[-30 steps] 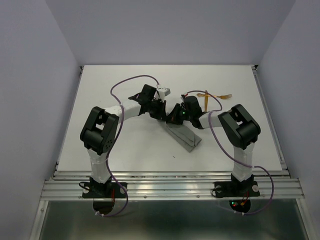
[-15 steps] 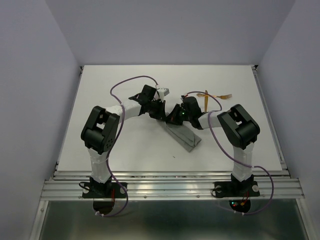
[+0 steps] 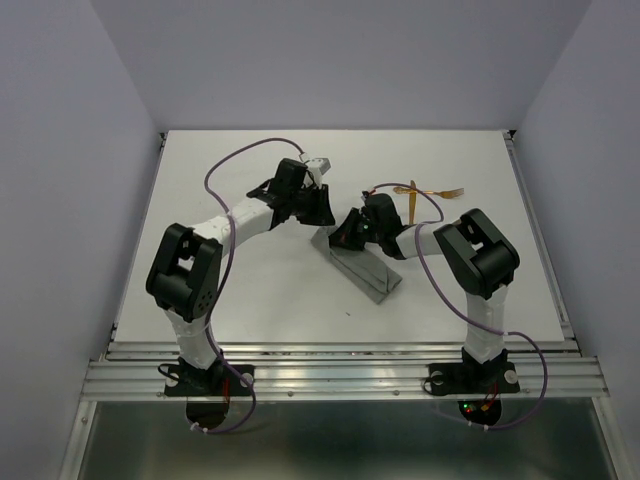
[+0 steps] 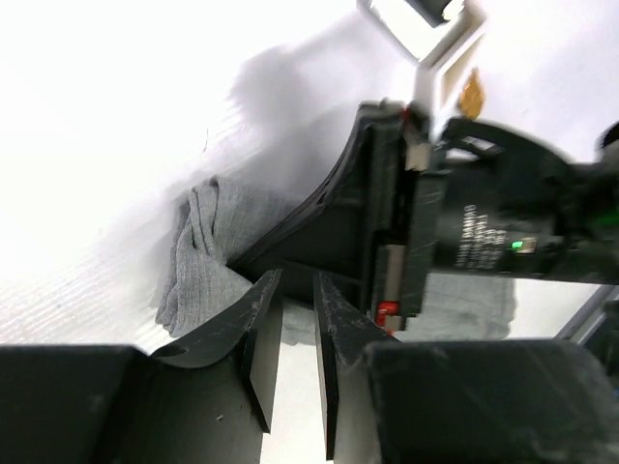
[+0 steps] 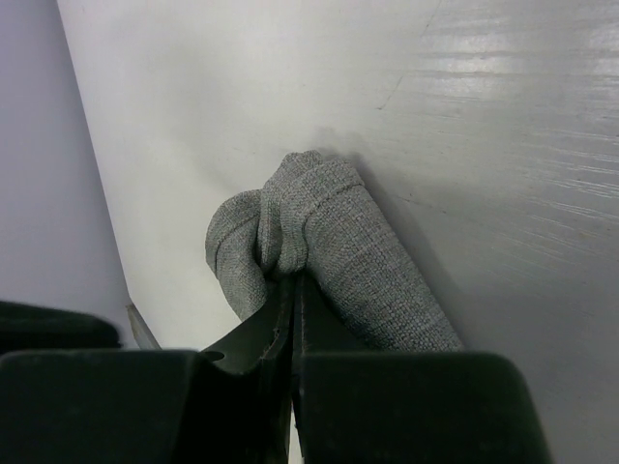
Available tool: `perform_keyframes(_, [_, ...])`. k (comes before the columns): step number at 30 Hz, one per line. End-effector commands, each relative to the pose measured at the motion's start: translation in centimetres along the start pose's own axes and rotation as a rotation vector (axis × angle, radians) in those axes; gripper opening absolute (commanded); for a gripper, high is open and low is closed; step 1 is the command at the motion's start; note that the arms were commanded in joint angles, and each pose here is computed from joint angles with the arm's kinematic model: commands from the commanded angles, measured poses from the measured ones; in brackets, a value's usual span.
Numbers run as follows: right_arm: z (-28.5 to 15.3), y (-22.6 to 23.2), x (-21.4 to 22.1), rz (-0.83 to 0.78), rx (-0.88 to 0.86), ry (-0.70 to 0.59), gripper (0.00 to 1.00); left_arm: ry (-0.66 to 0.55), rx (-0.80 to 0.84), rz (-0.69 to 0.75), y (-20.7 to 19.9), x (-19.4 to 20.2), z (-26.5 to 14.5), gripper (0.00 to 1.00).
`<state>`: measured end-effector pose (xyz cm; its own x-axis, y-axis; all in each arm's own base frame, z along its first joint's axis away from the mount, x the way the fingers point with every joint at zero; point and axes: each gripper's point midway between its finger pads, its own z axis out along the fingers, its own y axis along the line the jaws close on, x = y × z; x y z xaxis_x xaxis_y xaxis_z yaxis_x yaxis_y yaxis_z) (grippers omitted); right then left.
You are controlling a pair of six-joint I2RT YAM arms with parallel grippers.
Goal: Fold the napkin into a case and place the utensils inside
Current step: Grasp the top corner of the smaller rectangle folded napkin at the center of the board.
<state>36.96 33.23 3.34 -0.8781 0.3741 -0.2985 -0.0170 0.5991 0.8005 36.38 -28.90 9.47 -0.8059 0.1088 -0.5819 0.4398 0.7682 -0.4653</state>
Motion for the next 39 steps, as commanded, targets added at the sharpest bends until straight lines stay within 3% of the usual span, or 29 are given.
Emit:
perform_keyframes(1, [0.3, -0.8, 0.6, -0.006, 0.043, 0.004, 0.01, -0.133, 0.031, -0.033, -1.1, -3.2, -2.5, 0.31])
perform_keyframes(5, [0.3, -0.7, 0.5, -0.007, 0.039, 0.005, 0.01, -0.112, 0.007, -0.091, 0.5, -2.0, -2.2, 0.01])
perform_keyframes(22, [0.3, 0.0, 0.1, -0.015, 0.028, 0.000, 0.01, 0.081, -0.020, -0.100, 2.7, 2.7, 1.2, 0.00])
perform_keyframes(39, [0.6, -0.3, 0.4, -0.021, 0.036, 0.020, 0.01, 0.090, 0.022, -0.091, 2.4, 2.7, 3.3, 0.00])
